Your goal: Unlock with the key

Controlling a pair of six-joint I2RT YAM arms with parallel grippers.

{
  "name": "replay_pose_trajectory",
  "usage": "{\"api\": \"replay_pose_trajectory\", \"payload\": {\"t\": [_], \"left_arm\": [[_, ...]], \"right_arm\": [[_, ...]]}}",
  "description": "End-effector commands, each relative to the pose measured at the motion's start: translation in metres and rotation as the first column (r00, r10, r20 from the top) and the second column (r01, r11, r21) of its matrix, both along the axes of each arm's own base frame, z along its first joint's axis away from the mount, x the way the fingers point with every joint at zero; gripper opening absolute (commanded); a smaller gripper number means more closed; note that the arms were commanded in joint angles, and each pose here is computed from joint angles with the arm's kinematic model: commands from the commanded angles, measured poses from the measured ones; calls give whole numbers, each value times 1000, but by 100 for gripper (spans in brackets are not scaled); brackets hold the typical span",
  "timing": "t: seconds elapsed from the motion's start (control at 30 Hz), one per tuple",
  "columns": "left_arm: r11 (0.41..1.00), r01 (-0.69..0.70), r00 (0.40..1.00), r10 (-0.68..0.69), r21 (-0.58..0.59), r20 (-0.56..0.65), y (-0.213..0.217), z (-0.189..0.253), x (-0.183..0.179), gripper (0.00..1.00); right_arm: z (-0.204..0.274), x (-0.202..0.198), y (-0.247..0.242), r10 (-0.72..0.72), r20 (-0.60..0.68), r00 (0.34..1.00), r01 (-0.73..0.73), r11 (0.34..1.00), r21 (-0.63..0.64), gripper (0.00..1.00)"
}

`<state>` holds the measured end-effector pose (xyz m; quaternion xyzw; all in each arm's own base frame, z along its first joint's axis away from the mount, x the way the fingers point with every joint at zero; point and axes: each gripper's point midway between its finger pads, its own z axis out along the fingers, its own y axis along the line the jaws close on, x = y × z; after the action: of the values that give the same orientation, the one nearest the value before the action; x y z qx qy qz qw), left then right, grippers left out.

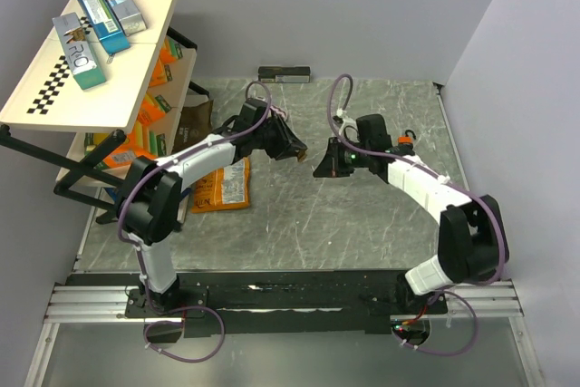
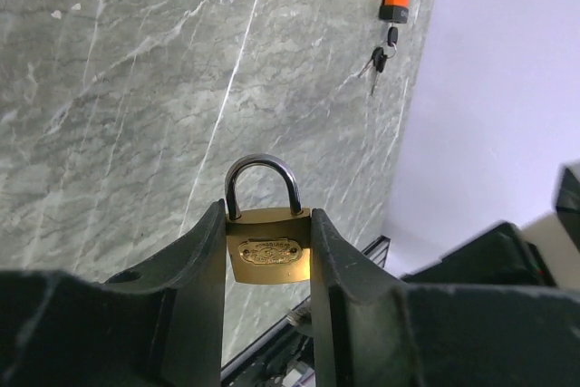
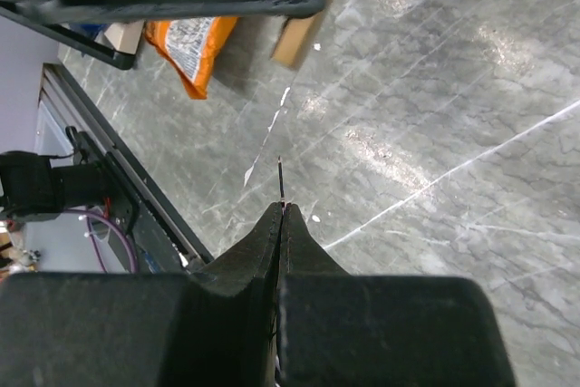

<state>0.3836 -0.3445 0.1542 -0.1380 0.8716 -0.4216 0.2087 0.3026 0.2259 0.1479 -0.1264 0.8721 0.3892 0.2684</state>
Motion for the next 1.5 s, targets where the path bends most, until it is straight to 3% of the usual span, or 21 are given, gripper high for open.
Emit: {"api": "replay_pose_trajectory", "payload": {"t": [0.0, 1.47], "left_arm": [[993, 4, 997, 6, -120, 77, -9, 49, -1, 1], [995, 11, 995, -1, -101, 97, -14, 54, -2, 1]], "right_arm": [[14, 19, 17, 16, 36, 999, -17, 999, 30, 0], [18, 55, 19, -68, 24, 997, 68, 997, -37, 0]]}}
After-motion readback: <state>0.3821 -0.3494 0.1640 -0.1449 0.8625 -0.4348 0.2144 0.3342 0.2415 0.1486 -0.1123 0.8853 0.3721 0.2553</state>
